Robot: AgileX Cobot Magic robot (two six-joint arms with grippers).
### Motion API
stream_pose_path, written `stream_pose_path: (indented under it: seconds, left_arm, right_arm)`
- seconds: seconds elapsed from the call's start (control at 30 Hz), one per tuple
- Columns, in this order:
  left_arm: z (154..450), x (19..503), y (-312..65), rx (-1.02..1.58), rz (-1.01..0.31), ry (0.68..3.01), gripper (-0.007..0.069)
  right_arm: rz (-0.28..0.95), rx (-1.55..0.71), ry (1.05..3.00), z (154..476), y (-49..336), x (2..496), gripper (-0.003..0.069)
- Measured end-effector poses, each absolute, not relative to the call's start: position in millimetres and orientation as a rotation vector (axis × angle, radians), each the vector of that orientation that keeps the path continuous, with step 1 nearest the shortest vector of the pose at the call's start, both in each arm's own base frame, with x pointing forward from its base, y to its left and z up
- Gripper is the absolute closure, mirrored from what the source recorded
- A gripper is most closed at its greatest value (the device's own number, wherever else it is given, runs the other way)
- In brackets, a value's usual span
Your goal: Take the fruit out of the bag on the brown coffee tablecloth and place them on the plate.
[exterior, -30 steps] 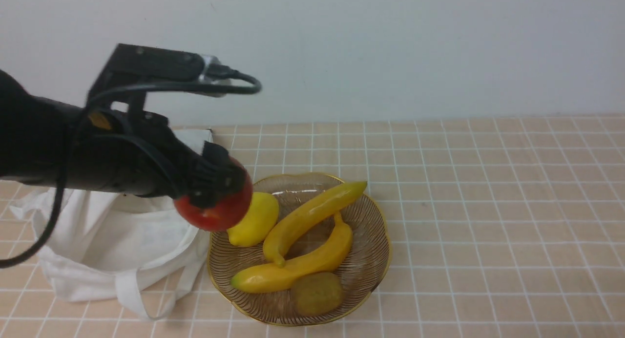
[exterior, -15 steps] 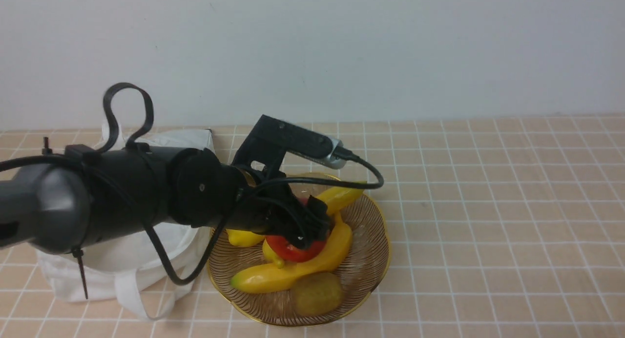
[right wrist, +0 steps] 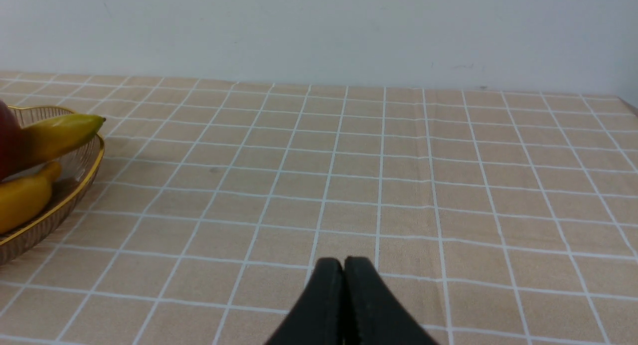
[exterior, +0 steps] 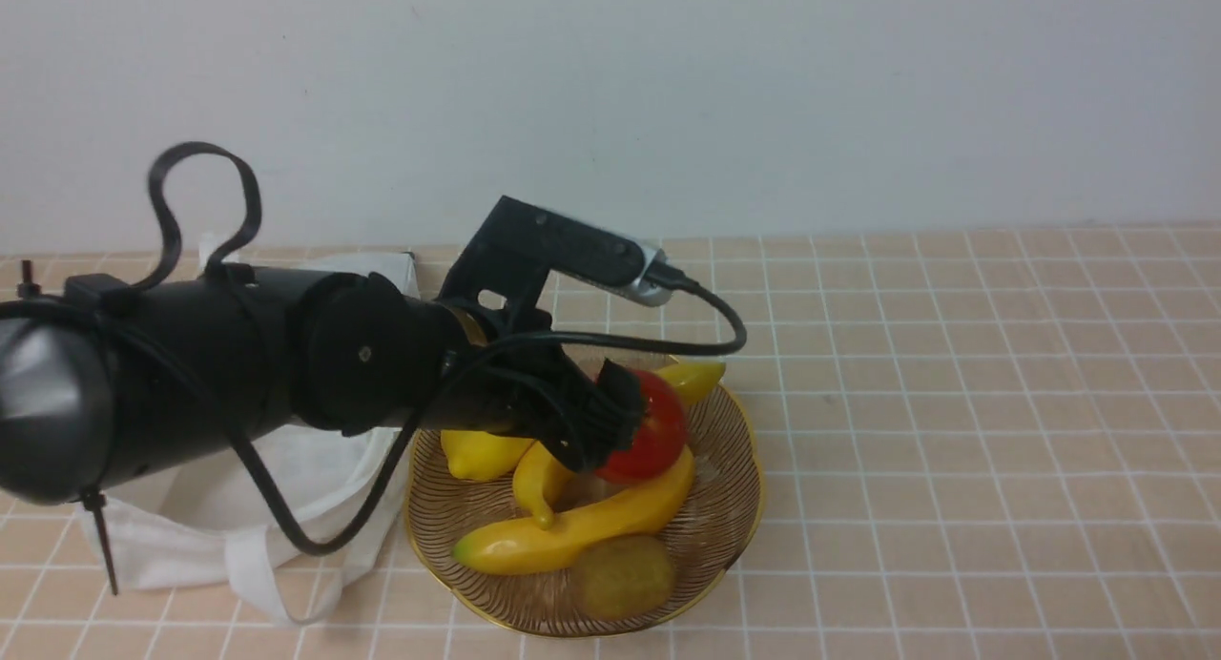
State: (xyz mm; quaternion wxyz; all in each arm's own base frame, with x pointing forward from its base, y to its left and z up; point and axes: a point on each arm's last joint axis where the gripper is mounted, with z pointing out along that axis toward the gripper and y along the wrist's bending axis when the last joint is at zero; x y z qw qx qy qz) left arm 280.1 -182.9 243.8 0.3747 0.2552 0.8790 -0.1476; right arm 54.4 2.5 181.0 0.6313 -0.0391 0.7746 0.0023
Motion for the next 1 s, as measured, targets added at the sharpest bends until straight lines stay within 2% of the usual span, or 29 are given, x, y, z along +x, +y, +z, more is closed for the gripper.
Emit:
stream_pose_path:
  seconds: [0.1, 0.17, 0.23, 0.27, 0.3, 0.33, 0.37, 0.4, 0.47, 0.6, 0.73, 0.77, 1.0]
  left_arm:
    - [264.9, 271.6, -177.3, 0.674, -0.37, 2.192, -0.0037]
    - [282.4, 262.6, -170.7, 0.691, -0.361, 2.152, 0.0032]
    - [310.0, 246.6, -156.0, 0.69, -0.349, 2.1, 0.0172]
    - [309.9, 246.9, -155.4, 0.689, -0.346, 2.101, 0.0187]
    - [329.6, 233.8, -141.5, 0.666, -0.337, 2.069, 0.0309]
    - [338.3, 226.2, -132.2, 0.648, -0.328, 2.069, 0.0383]
    - [353.3, 211.0, -116.3, 0.614, -0.313, 2.061, 0.0503]
    - [355.4, 208.3, -114.8, 0.617, -0.311, 2.057, 0.0527]
    - [378.8, 174.5, -85.0, 0.52, -0.291, 2.025, 0.0608]
    - [392.7, 125.6, -55.7, 0.403, -0.301, 1.923, 0.0631]
    - [387.6, 83.9, -37.1, 0.357, -0.312, 1.798, 0.0633]
    - [376.5, 64.8, -29.2, 0.345, -0.321, 1.742, 0.0633]
    - [337.7, 38.7, -21.2, 0.267, -0.424, 1.722, 0.0633]
  right_arm:
    - [0.005, -0.089, 1.773, 181.0, 2.5, 54.4, 0.0673]
    - [0.005, -0.089, 1.773, 181.0, 2.5, 54.4, 0.0673]
    - [0.005, -0.089, 1.773, 181.0, 2.5, 54.4, 0.0673]
    - [0.005, -0.089, 1.773, 181.0, 2.5, 54.4, 0.0673]
    - [0.005, -0.089, 1.773, 181.0, 2.5, 54.4, 0.0673]
    - [0.005, -0.089, 1.773, 181.0, 2.5, 54.4, 0.0673]
    - [0.005, -0.089, 1.773, 181.0, 2.5, 54.4, 0.0673]
    - [0.005, -0.089, 1.773, 181.0, 2.5, 54.4, 0.0673]
    - [0.005, -0.089, 1.773, 181.0, 2.5, 54.4, 0.0673]
    - [0.005, -0.089, 1.773, 181.0, 2.5, 54.4, 0.0673]
    - [0.005, -0.089, 1.773, 181.0, 2.5, 54.4, 0.0673]
    - [0.005, -0.089, 1.773, 181.0, 2.5, 54.4, 0.0673]
    - [0.005, -0.089, 1.773, 181.0, 2.5, 54.4, 0.0673]
